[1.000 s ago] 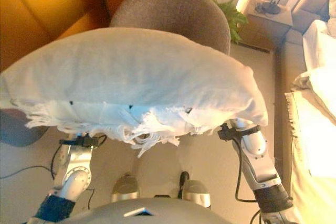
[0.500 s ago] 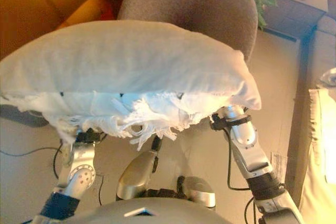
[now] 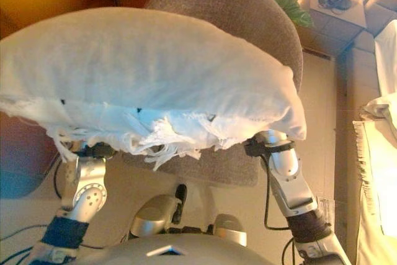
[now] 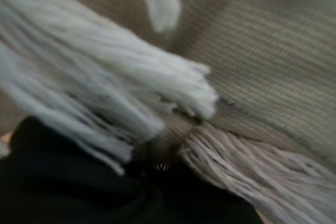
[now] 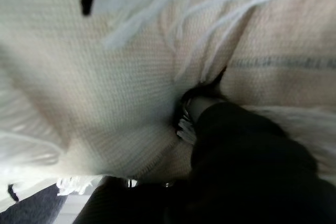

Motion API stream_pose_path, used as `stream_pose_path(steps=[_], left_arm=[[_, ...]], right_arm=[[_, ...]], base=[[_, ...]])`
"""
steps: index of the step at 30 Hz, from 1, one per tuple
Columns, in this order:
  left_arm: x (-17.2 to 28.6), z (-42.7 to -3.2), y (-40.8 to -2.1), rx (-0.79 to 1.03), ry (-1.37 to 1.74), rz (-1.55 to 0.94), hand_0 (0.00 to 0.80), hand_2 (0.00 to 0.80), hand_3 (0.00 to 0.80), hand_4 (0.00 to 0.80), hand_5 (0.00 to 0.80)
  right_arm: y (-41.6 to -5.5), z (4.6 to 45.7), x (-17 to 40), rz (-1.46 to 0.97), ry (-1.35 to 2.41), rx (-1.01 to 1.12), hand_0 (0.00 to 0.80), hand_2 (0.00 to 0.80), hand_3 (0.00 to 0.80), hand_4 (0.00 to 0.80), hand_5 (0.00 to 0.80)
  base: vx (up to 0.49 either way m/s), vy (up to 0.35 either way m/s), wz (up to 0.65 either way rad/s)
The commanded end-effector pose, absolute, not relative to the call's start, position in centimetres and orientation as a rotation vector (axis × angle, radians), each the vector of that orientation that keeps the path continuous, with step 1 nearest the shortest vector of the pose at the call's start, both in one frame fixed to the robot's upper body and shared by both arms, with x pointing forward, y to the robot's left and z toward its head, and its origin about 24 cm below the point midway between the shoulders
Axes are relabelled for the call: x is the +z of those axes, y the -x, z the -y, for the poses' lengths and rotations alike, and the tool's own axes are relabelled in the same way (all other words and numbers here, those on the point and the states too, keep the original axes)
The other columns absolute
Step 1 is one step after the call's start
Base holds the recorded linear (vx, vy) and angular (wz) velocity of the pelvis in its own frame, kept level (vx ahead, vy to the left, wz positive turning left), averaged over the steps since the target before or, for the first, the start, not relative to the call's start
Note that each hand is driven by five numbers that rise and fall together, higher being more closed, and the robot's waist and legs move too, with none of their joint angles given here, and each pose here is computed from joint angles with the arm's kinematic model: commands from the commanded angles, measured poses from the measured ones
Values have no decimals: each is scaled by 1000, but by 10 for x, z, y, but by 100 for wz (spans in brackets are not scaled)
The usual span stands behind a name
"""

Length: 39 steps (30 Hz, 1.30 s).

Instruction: Pick up the cushion and take it to the sofa

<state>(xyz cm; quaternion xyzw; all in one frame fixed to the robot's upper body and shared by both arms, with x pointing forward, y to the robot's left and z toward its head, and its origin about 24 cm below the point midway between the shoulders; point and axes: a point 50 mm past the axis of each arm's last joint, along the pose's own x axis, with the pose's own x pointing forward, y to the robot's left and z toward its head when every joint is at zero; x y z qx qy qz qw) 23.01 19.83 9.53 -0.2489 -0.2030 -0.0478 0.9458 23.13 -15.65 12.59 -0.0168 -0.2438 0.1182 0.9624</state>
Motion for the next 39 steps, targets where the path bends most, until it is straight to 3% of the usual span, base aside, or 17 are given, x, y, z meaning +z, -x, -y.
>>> stream_pose_path(steps=[1,15,24,29,35,39], left_arm=[[133,-168,-227,-324,456,598,800,800,800,800,800],[110,-173,-217,-281,473,527,800,800,800,800,800],[69,-160,-235,-188,415,279,800,800,800,800,800],[51,-152,-243,-225,352,200,800,800,800,800,800],[67,-126,-304,-275,214,244,800,800,800,800,800],[99,-120,-347,-221,134,299,800,800,800,800,800]], right_arm=[[-222,142,152,687,19,394,800,800,800,800,800],[-226,154,133,556,63,388,800,800,800,800,800],[-238,162,88,300,20,301,800,800,800,800,800],[-242,163,60,195,-8,280,800,800,800,800,800],[-302,143,67,201,41,272,800,800,800,800,800],[-346,123,104,252,36,221,800,800,800,800,800]], base=[[222,-102,4],[166,-164,19],[144,103,11],[125,64,5],[-151,19,-2],[-156,18,-10]])
